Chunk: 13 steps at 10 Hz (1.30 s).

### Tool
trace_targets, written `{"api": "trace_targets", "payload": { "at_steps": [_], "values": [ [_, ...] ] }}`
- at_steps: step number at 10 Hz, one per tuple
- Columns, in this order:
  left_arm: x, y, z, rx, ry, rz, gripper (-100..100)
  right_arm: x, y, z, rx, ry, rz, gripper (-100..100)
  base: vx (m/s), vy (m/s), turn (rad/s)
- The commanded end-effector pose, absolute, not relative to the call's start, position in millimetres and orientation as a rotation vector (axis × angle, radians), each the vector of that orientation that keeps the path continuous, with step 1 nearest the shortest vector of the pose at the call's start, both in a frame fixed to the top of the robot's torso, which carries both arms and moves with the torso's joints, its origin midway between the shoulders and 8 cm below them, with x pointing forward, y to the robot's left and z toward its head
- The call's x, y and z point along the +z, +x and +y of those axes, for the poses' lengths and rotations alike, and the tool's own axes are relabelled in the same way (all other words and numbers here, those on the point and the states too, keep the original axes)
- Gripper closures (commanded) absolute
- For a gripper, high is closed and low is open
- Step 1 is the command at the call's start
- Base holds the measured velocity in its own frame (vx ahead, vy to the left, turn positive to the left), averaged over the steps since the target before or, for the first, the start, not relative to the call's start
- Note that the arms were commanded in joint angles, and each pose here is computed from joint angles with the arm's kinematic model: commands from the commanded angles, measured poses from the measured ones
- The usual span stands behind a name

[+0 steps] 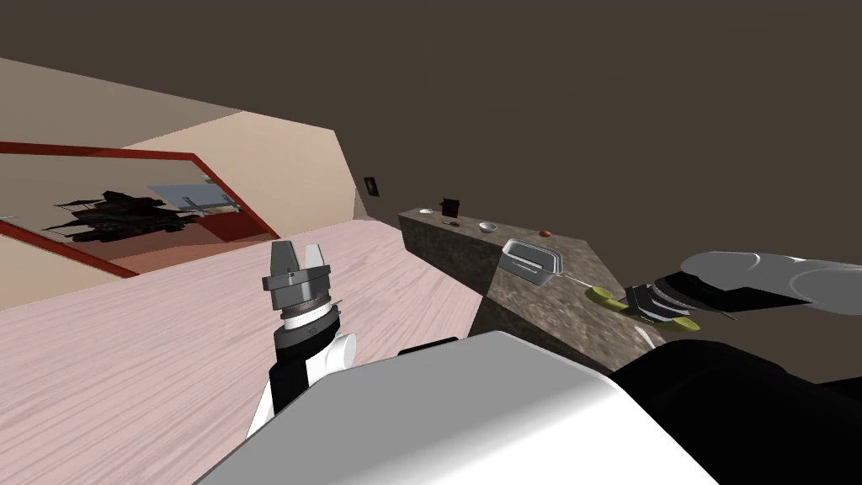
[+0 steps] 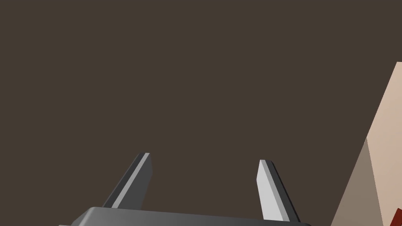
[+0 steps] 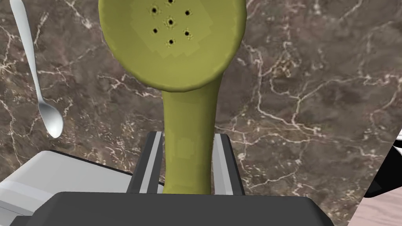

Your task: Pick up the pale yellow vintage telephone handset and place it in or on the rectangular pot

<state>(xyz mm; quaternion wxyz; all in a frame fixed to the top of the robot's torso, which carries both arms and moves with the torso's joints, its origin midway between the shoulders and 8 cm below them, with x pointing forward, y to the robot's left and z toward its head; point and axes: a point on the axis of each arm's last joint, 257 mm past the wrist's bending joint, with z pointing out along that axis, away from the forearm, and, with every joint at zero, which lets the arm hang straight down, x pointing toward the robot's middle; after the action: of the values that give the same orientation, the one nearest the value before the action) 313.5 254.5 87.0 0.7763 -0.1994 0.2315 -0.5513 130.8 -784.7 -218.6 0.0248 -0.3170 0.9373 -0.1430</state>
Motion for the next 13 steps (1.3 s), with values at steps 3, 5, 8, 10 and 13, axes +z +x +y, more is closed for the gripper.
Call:
{"api": "trace_targets", "payload": {
  "at_steps": [3, 5, 8, 10, 13],
  "values": [
    [87, 314, 255, -1.193, -0.432, 0.501, 0, -204, 136, -792, -0.475, -0.934, 2.906, 100, 0.014, 0.015, 0.047],
    [87, 314, 255, -1.193, -0.432, 0.501, 0, -185, 140, -801, -0.512, -0.848, 2.919, 100, 0.022, 0.017, 0.150],
    [87, 314, 255, -1.193, -0.431, 0.501, 0, -167, 139, -806, -0.522, -0.733, 2.946, 100, 0.052, 0.011, 0.190],
    [87, 313, 255, -1.193, -0.431, 0.501, 0, -162, 136, -806, -0.513, -0.680, 2.966, 100, 0.049, 0.013, 0.129],
    [87, 314, 255, -1.193, -0.431, 0.501, 0, -157, 128, -802, -0.474, -0.584, 3.010, 100, 0.059, -0.012, 0.203]
  ]
}}
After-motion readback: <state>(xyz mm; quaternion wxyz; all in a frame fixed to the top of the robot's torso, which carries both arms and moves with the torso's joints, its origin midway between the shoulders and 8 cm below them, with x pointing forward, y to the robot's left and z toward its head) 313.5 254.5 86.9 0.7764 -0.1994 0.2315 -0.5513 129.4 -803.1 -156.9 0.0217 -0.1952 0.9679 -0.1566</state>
